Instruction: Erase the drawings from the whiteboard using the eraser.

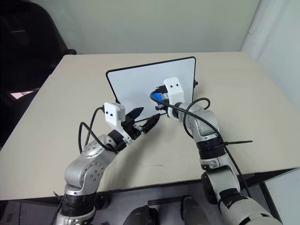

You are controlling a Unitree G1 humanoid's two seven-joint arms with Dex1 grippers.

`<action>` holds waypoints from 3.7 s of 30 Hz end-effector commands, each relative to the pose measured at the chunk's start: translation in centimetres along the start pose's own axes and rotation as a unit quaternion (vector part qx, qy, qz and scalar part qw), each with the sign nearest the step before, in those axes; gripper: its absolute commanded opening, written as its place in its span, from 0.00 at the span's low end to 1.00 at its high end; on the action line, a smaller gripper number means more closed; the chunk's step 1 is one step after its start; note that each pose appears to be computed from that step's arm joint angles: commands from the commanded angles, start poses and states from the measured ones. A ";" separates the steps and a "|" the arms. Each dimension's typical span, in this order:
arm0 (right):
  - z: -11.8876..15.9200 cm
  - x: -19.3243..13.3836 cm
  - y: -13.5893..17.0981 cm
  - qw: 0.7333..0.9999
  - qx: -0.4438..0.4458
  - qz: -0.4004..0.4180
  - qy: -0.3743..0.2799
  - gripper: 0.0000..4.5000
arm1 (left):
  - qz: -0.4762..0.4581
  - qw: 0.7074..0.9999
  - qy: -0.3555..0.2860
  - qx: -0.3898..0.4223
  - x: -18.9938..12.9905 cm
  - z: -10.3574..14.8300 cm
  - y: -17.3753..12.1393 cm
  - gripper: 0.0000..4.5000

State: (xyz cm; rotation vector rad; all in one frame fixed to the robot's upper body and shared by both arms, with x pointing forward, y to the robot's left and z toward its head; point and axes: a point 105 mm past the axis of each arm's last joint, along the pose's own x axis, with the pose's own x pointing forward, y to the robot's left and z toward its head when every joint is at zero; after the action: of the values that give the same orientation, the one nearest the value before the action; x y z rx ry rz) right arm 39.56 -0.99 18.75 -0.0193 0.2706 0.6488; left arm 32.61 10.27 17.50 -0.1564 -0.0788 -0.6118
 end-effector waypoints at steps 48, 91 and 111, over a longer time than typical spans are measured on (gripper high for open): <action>4.1 -0.9 -7.8 0.986 0.036 -0.156 -0.043 0.08 | -0.013 1.000 -0.026 0.009 0.4 1.4 -0.8 1.00; 4.1 -0.3 -3.1 0.997 -0.018 -0.067 -0.034 0.08 | -0.015 1.000 -0.026 0.007 0.5 1.5 -0.9 1.00; 0.2 0.4 -2.8 0.998 -0.025 -0.037 0.043 0.08 | -0.012 1.000 -0.026 0.010 0.1 1.4 -0.7 1.00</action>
State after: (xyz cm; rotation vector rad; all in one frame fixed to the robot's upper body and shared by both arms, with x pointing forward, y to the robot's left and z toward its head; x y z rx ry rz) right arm 42.44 -4.80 16.89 -0.0899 0.3958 0.4897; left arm 32.77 9.94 17.79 -0.1602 -0.0866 -0.6199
